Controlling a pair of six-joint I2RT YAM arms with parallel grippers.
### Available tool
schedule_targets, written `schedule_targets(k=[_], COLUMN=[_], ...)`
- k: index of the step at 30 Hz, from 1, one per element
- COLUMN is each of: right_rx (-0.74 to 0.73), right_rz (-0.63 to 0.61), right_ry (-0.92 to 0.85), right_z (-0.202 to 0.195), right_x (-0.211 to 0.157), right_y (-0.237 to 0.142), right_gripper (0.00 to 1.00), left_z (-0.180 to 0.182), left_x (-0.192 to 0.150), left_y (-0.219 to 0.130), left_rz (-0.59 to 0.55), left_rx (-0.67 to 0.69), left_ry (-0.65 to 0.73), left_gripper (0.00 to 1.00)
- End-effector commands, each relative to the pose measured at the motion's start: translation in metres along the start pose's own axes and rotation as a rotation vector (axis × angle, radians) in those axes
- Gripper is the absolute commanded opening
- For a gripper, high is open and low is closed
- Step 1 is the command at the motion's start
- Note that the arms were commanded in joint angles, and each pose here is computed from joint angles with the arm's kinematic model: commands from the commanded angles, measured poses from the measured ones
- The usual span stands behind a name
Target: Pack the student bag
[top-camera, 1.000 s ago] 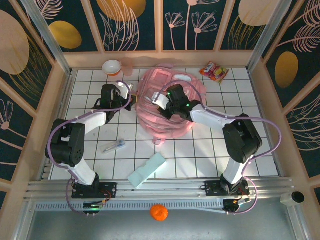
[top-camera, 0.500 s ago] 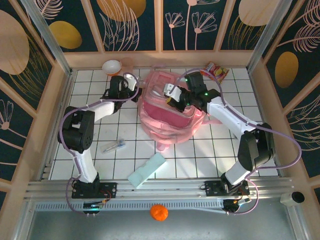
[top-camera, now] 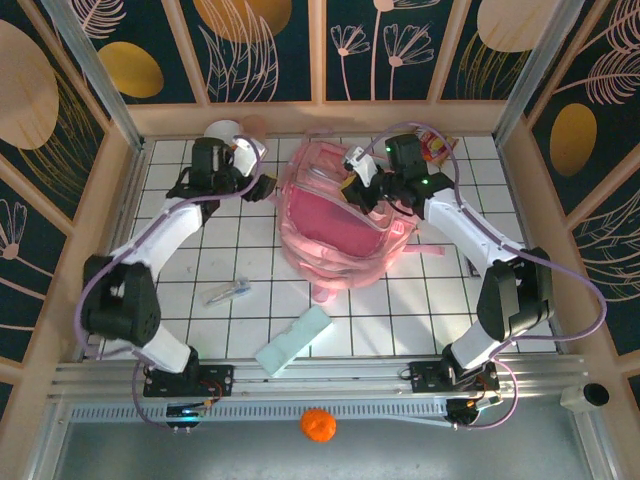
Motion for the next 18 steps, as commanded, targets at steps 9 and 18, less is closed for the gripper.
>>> schedule_targets(k=[9, 18], right_rx=[-0.034, -0.012], right_rz=[-0.128, -0.138], right_ry=[0.13, 0.148], right_z=[-0.015, -0.015], right_x=[0.022, 0.016], right_y=[-0.02, -0.016], right_gripper=[0.0, 0.0], left_z=[-0.128, -0.215], left_x=[-0.063, -0.095], left_y=[-0.043, -0.049], left_rz=[0.279, 0.479], left_rx=[-0.276, -0.281], left_ry=[0.071, -0.08], left_gripper=[0.77, 0.85])
Point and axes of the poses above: each hand's point on the last joint's axis, 136 mm out from that joint toward the fingers, its own y axis out along the fingers, its own z axis along the line the jaws close on, x = y × z, the point moved 9 cm from there along -y, back along the fingers, and after that the axes turned 4 degrees about -y, right-handed, at the moved point
